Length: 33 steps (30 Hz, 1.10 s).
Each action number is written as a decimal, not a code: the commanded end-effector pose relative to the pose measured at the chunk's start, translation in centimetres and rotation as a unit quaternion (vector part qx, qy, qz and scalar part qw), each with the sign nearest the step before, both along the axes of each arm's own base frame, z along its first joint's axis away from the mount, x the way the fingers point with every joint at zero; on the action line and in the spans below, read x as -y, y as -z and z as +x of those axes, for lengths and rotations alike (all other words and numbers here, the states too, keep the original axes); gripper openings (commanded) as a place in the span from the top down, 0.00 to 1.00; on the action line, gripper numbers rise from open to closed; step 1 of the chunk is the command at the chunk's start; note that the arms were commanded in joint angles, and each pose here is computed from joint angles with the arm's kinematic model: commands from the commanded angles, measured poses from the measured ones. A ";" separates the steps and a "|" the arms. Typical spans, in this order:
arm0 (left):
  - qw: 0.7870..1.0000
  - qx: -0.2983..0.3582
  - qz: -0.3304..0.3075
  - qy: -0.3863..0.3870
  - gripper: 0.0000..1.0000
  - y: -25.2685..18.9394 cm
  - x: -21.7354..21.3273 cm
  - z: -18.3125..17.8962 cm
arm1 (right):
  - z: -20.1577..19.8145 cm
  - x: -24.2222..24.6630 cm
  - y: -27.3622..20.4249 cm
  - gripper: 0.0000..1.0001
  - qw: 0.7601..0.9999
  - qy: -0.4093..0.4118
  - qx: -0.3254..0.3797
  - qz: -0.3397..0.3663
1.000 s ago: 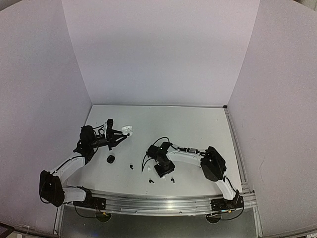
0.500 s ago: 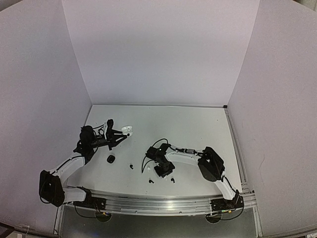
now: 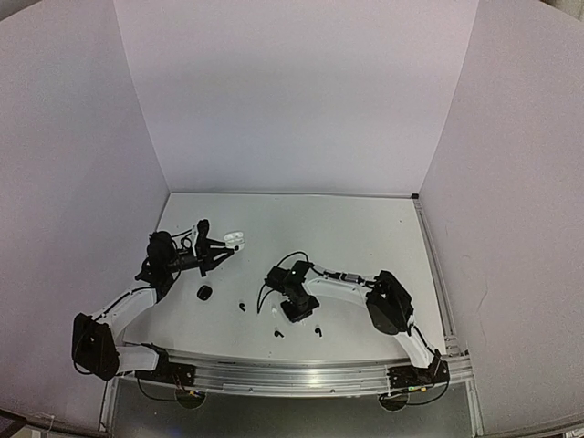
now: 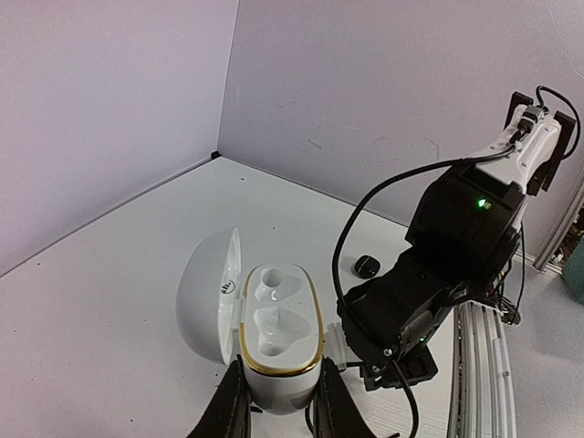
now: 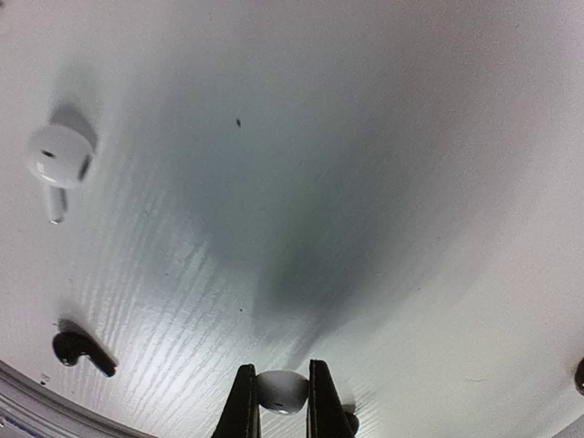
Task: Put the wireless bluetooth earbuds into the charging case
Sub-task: Pick up the right earbud from the center of the board, then insert the right earbud into the right side groove of the charging case.
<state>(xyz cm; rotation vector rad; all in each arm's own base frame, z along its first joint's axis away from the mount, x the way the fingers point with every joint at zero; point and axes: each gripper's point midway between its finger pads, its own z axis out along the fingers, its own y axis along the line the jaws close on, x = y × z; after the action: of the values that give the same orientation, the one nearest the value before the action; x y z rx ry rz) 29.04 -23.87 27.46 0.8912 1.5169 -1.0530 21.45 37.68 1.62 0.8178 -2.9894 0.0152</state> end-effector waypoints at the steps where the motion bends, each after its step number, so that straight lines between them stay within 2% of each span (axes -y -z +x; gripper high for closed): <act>1: 0.997 0.080 -0.015 -0.009 1.00 -3.5 -0.1 -0.2 | 3.9 -2.7 -10.6 1.00 0.988 0.023 0.127 0.089; 4: 0.994 0.107 -0.021 -0.021 1.00 -4.2 -0.4 -0.1 | 6.2 -4.4 -18.4 1.00 0.964 0.025 0.207 0.167; 7: 0.990 0.133 -0.035 -0.028 1.00 -5.0 -0.5 -0.2 | 8.0 -6.2 -25.4 1.00 0.926 0.018 0.284 0.246; 12: 0.981 0.182 -0.065 -0.032 1.00 -6.5 -0.6 -0.4 | 8.9 -9.7 -34.7 1.00 0.842 -0.011 0.387 0.375; 17: 0.974 0.210 -0.076 -0.047 1.00 -7.5 -0.8 -0.2 | 8.9 -11.8 -40.3 1.00 0.767 -0.037 0.455 0.450; 20: 0.972 0.218 -0.076 -0.054 1.00 -7.7 -1.0 -0.1 | 8.5 -13.1 -42.0 1.00 0.727 -0.057 0.485 0.483; 24: 0.968 0.240 -0.056 -0.057 1.00 -7.1 -1.0 -0.1 | 8.1 -14.9 -42.6 1.00 0.701 -0.093 0.496 0.504; 29: 0.964 0.261 -0.035 -0.046 1.00 -6.6 -0.7 -0.3 | 8.2 -15.8 -42.6 1.00 0.694 -0.115 0.504 0.501; 33: 0.963 0.261 -0.033 -0.050 1.00 -6.6 -0.8 -0.2 | 8.3 -15.9 -41.8 1.00 0.698 -0.123 0.506 0.491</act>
<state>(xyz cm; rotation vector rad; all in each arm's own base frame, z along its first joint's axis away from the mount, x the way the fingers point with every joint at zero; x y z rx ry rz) 29.22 -23.10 33.22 0.9241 1.1112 -0.7580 30.00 53.33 40.74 1.6218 -3.6608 -1.7244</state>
